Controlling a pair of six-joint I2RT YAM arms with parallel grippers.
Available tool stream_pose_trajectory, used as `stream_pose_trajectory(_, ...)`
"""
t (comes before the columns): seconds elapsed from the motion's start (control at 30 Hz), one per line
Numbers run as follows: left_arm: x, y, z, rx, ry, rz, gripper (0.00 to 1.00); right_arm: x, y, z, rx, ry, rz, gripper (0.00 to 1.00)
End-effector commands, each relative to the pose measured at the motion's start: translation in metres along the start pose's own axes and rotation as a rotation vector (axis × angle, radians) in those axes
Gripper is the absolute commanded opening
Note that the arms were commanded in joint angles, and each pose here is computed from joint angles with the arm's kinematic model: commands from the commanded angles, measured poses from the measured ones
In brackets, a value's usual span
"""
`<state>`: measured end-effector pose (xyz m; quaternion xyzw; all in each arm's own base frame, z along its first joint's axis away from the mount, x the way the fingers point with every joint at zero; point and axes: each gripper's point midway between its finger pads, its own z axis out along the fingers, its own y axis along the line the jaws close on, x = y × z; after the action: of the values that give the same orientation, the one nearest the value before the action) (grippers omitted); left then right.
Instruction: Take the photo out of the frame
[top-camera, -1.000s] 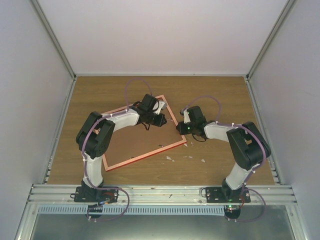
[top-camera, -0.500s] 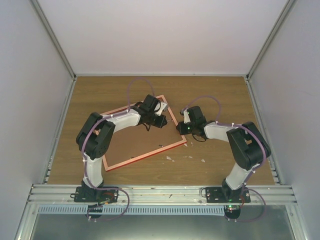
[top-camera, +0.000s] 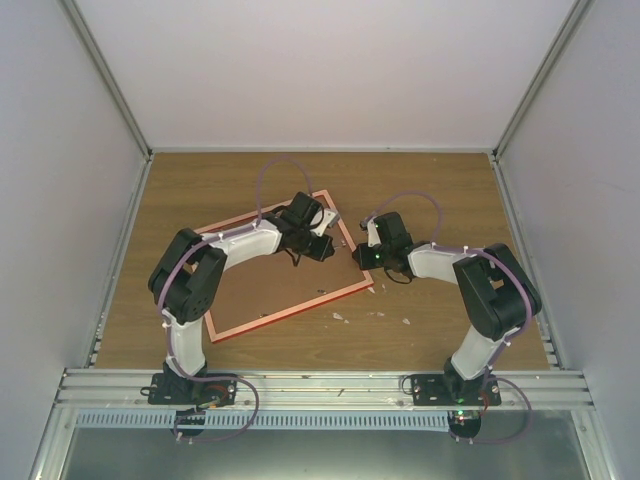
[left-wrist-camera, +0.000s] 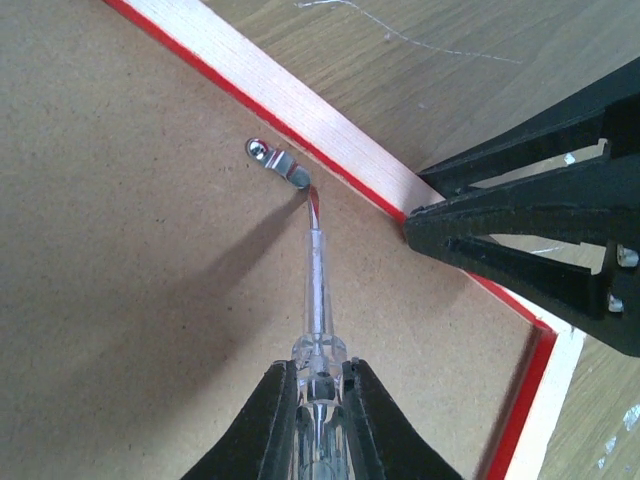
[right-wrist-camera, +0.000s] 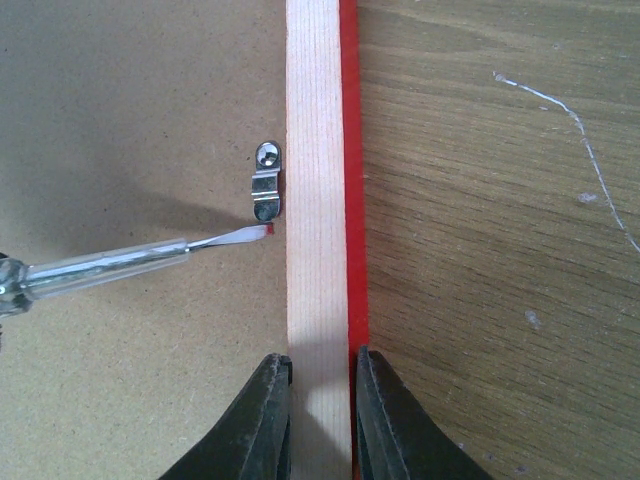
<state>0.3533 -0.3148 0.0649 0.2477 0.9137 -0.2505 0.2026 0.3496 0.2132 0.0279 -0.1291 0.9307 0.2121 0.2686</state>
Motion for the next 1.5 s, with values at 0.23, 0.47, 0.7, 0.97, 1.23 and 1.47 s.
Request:
stream_pose_trajectory(0.23,0.006,0.01,-0.018,-0.079,0.001,-0.033,0.0,0.055,0.002,0.009,-0.015,0.182,0.02,0.12)
stream_pose_trajectory(0.47,-0.011,-0.009,-0.031,-0.007,-0.073,0.004,0.0,0.055,0.001,0.01,-0.014,0.182,0.02,0.12)
stream_pose_trajectory(0.7,-0.022,-0.014,-0.035,0.015,-0.108,0.003,0.0,0.056,-0.001,0.01,-0.002,0.182,0.024,0.12)
stream_pose_trajectory(0.97,-0.029,-0.015,-0.023,0.03,-0.108,0.001,0.0,0.056,-0.001,0.01,-0.006,0.184,0.026,0.11)
stream_pose_trajectory(1.23,-0.026,-0.011,-0.01,0.028,-0.079,-0.002,0.0,0.056,-0.001,0.01,-0.004,0.184,0.026,0.11)
stream_pose_trajectory(1.47,-0.021,-0.009,-0.005,0.027,-0.063,-0.01,0.0,0.055,-0.001,0.01,-0.003,0.183,0.025,0.12)
